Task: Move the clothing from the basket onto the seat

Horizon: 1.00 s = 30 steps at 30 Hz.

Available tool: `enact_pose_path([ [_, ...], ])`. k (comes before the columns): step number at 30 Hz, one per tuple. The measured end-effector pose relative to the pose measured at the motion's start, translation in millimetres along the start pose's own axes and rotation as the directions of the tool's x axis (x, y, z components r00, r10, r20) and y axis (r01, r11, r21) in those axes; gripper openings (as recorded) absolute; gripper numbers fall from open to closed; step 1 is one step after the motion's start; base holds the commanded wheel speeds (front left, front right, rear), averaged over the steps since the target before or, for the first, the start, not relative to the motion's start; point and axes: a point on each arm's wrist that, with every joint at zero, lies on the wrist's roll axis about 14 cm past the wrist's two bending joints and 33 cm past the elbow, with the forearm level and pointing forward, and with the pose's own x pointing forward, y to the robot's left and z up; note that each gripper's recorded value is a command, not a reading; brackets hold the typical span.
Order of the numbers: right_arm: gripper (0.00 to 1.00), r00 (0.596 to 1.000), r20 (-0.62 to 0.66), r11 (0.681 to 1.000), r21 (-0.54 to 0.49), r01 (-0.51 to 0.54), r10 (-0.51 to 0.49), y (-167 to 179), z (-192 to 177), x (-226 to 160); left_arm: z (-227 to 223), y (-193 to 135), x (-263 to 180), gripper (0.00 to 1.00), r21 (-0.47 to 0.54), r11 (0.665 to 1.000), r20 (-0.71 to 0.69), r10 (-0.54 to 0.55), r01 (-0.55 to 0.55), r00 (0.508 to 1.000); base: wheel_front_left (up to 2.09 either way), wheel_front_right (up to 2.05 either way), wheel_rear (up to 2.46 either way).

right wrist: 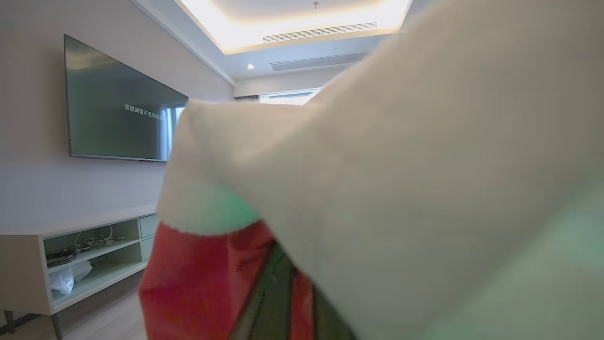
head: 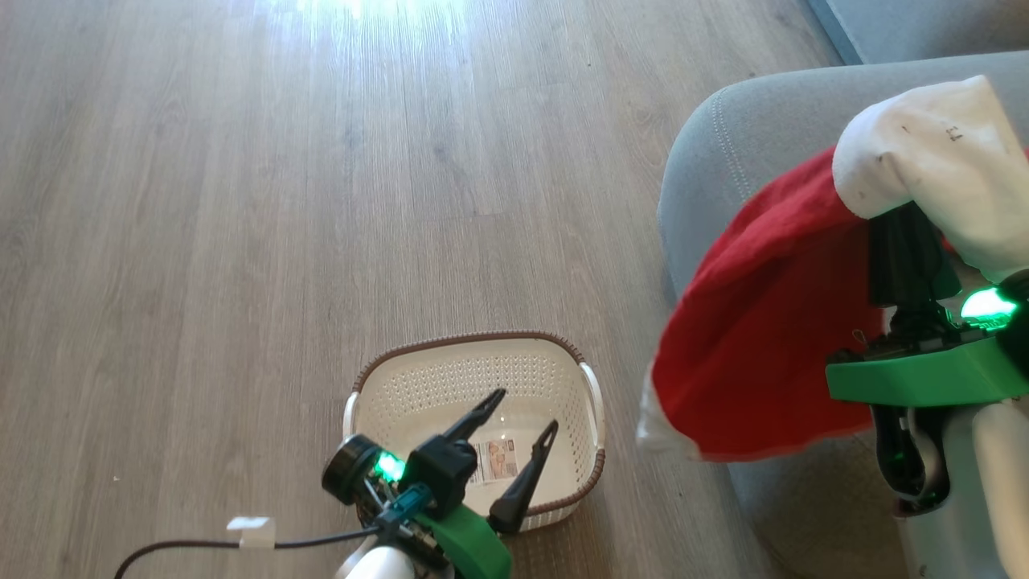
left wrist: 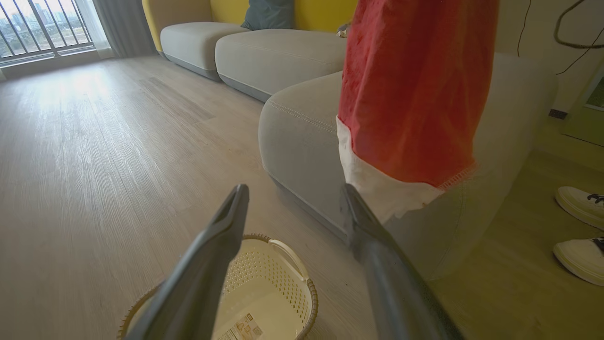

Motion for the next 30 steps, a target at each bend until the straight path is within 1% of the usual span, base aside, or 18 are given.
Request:
enact_pose_path([
  [7, 0.0, 1.0, -0.009, 1.0, -0.011, 0.007, -0.007, -2.9, -2.5, -1.7, -15.6, -3.4, -5.5, 1.0, -0.017, 1.0, -0.046, -0.009, 0.008, 0.999, 0.0, 0.0, 0.0],
  [19, 0.0, 0.999, -0.018, 0.999, -0.02, 0.031, -0.031, -10.8, -3.7, -6.3, -15.9, -4.4, -3.9, 1.0, -0.019, 1.0, -0.046, -0.014, 0.013, 0.999, 0.0, 0.0, 0.0],
  [27, 0.0, 0.994, -0.025, 0.993, -0.052, 0.102, -0.104, -35.1, -0.7, -18.5, -18.0, -14.9, 3.7, 1.0, -0.026, 0.998, -0.05, -0.057, 0.056, 0.997, 0.0, 0.0, 0.0],
  [30, 0.0, 0.984, -0.074, 0.986, -0.056, 0.156, -0.16, -51.8, -13.4, -30.6, -18.7, -21.2, 8.0, 1.0, -0.031, 0.996, -0.051, -0.082, 0.081, 0.995, 0.0, 0.0, 0.0],
])
